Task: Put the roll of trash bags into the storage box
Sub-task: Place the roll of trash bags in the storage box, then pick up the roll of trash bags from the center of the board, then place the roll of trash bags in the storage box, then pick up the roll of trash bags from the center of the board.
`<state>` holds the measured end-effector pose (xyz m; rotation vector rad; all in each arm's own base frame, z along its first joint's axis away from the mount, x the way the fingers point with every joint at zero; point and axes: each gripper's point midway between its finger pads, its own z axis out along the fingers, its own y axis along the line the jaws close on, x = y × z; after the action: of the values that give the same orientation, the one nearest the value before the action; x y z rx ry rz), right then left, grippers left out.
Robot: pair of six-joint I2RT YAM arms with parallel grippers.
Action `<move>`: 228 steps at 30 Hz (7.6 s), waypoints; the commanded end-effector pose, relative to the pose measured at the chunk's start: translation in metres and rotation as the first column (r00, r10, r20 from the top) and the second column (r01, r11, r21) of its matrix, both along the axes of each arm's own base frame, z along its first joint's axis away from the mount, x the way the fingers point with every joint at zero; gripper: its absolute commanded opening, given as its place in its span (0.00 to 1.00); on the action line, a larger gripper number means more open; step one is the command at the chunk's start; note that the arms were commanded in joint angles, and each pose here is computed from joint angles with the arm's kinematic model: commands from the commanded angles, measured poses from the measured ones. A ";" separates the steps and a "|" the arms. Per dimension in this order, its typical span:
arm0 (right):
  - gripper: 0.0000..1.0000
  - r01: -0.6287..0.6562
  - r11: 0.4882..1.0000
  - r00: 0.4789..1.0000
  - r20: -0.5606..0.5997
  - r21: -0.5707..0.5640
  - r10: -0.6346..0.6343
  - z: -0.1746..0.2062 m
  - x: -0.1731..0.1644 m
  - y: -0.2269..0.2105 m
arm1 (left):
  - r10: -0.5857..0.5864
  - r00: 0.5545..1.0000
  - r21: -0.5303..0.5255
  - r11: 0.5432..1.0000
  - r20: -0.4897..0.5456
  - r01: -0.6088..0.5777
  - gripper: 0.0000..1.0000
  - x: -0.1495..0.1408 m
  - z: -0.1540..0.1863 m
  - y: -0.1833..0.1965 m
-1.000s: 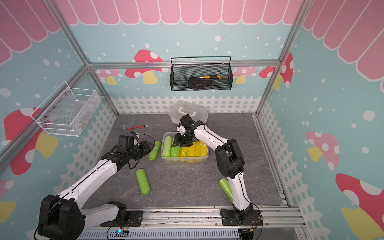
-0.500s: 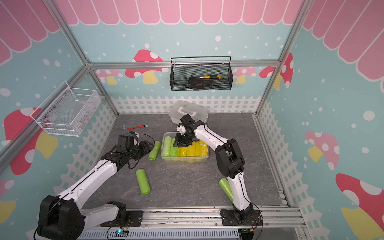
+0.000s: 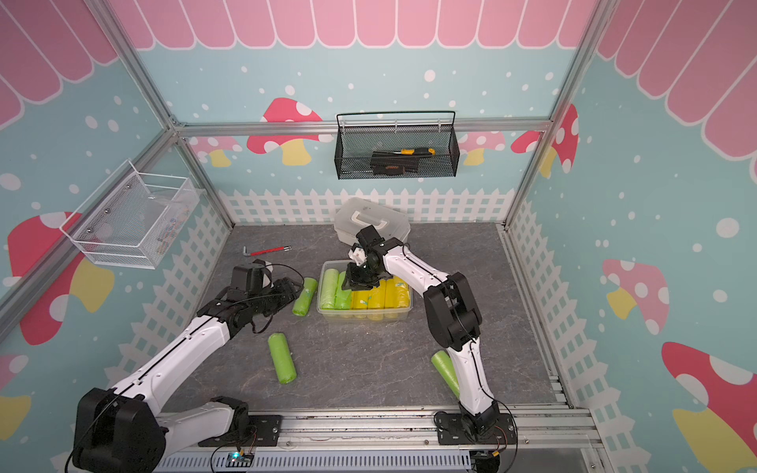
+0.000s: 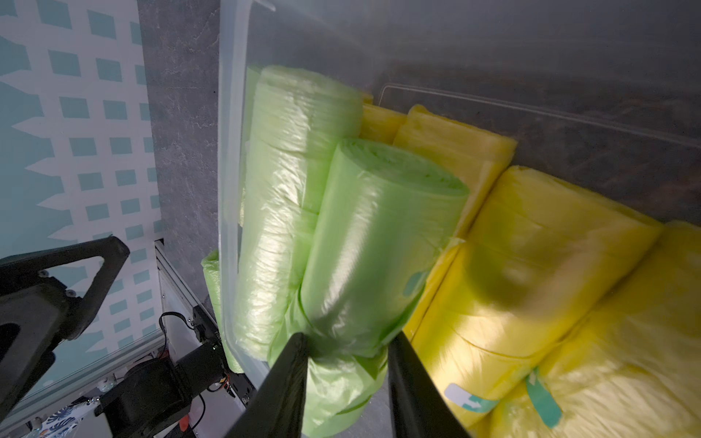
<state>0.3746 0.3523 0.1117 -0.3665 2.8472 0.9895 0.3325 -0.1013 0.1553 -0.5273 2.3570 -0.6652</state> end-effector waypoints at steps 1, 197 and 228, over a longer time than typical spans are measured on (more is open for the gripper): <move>0.38 -0.011 1.000 0.999 0.042 -0.003 0.011 0.017 0.000 -0.004 | 0.000 1.000 0.033 0.999 -0.017 0.000 0.62 -0.001 -0.001 0.007; 0.93 0.020 0.926 0.955 0.281 -0.376 0.093 0.038 -0.080 -0.260 | -0.095 0.981 0.283 0.949 -0.167 0.140 0.63 -0.024 0.009 -0.056; 0.92 0.002 0.948 0.950 0.296 -0.317 0.097 0.049 -0.078 -0.249 | 0.180 0.821 0.408 0.910 -0.542 0.071 0.65 -0.133 -0.112 0.037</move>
<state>0.2966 0.1017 0.1569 -0.5461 2.7081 0.4233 0.2078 -0.0657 0.0532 -0.6565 2.8806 0.0627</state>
